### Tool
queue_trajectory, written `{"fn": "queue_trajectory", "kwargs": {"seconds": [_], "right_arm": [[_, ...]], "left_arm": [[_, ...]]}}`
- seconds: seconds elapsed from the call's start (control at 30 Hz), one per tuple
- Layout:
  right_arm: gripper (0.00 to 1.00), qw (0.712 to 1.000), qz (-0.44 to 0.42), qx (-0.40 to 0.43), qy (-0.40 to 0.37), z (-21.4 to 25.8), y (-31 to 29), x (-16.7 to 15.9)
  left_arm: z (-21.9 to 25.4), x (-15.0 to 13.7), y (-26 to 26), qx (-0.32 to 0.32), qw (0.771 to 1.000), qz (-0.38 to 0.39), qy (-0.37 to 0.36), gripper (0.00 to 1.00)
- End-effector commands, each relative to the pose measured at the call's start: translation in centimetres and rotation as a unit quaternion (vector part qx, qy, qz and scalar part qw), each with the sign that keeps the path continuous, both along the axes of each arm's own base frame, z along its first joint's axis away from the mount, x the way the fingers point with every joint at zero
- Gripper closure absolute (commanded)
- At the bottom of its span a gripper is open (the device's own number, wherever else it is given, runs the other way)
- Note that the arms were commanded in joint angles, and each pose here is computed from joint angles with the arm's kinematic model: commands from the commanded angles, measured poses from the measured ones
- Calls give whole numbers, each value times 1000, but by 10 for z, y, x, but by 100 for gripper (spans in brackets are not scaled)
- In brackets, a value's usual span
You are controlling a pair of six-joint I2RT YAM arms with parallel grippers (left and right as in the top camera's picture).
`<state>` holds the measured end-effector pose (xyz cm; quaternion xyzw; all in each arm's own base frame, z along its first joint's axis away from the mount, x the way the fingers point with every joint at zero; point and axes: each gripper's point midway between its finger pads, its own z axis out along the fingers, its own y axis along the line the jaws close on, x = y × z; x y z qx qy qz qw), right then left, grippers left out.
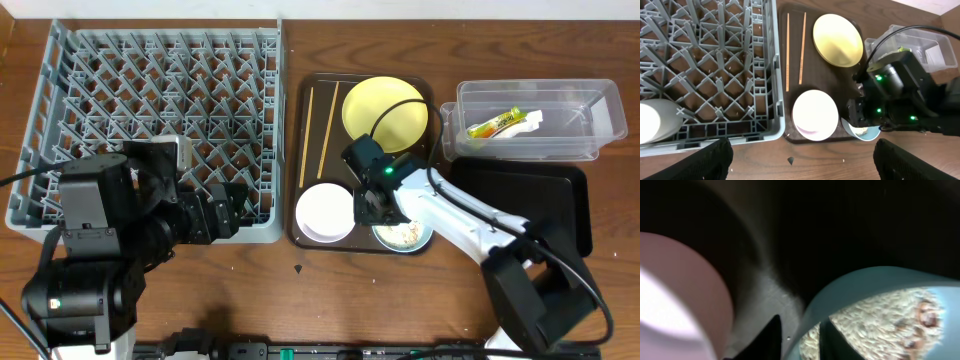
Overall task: Sort waste into correct bins and load items into the dishwasher
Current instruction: 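Grasp the blue bowl rim with the right gripper and lift it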
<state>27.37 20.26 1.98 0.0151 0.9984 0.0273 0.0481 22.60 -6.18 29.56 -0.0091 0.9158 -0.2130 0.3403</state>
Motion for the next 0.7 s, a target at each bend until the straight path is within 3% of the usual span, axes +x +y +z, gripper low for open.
{"fn": "queue_trajectory", "kwargs": {"seconds": [0.0, 0.2, 0.57, 0.67], "right_arm": [[82, 1000, -8, -11, -2, -2, -5, 4], [99, 1000, -14, -21, -19, 6, -16, 13], [99, 1000, -8, 0, -26, 24, -28, 21], [90, 999, -4, 3, -34, 30, -28, 23]], "left_arm": [[2, -1, -3, -2, 1000, -10, -2, 9], [2, -1, -3, -2, 1000, -10, -1, 9], [2, -1, -3, -2, 1000, -10, -1, 9], [2, -1, -3, -2, 1000, -10, -1, 9]]}}
